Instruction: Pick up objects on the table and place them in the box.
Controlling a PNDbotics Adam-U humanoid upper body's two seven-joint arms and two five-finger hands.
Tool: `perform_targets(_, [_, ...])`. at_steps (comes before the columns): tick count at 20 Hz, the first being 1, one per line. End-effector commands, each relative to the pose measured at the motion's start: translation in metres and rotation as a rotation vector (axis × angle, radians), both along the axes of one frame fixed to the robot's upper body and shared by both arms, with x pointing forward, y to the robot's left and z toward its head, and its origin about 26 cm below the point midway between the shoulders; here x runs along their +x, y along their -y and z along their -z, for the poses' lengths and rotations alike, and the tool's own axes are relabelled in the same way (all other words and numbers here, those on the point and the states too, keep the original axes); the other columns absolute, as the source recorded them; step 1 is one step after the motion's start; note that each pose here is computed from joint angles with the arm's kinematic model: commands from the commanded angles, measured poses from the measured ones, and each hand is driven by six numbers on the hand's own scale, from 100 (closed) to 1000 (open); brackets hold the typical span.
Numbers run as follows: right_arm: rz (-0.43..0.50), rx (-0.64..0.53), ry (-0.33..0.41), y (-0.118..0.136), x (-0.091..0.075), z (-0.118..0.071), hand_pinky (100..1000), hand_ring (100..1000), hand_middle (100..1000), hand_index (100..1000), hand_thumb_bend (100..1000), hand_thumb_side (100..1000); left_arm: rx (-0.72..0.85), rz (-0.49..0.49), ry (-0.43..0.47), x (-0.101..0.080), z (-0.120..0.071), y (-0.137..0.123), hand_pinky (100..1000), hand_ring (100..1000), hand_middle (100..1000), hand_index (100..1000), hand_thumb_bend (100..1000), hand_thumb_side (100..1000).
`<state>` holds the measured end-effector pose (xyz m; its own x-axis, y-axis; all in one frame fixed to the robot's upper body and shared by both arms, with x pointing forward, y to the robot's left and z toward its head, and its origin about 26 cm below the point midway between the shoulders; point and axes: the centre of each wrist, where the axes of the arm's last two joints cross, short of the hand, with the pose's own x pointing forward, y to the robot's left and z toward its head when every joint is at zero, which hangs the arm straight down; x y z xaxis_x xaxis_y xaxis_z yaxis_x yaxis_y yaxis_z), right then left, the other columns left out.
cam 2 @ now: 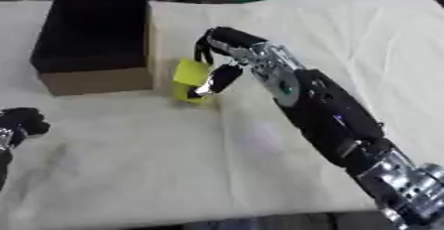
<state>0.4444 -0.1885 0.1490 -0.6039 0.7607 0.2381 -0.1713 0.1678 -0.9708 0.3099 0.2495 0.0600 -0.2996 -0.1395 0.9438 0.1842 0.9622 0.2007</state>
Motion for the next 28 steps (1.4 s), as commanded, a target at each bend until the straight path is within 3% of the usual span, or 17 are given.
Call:
perform_targets(1, [0.003, 0.026, 0.062, -0.002, 0.002, -0.015, 688, 719, 355, 529, 551, 355, 0.002, 0.014, 0.029, 0.002, -0.008, 0.0, 697, 616, 581, 678, 450, 695])
perform_targets(7, [-0.007, 0.079, 0.121, -0.007, 0.0, -0.033, 682, 713, 348, 525, 504, 295, 0.004, 0.013, 0.028, 0.002, -0.008, 0.0, 697, 616, 580, 678, 450, 695])
perform_targets(16, [-0.057, 0.167, 0.225, -0.019, -0.005, -0.104, 684, 715, 353, 535, 495, 213, 0.01, 0.024, 0.026, 0.002, -0.008, 0.001, 698, 616, 580, 678, 450, 695])
perform_targets(20, [-0.052, 0.198, 0.258, -0.024, -0.002, -0.125, 684, 715, 364, 547, 463, 215, 0.015, 0.044, 0.038, 0.004, -0.012, 0.004, 698, 616, 580, 678, 449, 692])
perform_targets(22, [-0.043, 0.212, 0.268, -0.025, 0.001, -0.132, 684, 717, 374, 558, 493, 194, 0.016, 0.061, 0.045, 0.006, -0.014, 0.007, 698, 616, 580, 678, 449, 691])
perform_targets(28, [0.015, 0.283, 0.25, -0.027, 0.019, -0.132, 679, 723, 397, 591, 444, 214, 0.017, 0.127, 0.071, 0.011, -0.024, 0.019, 698, 616, 581, 678, 448, 681])
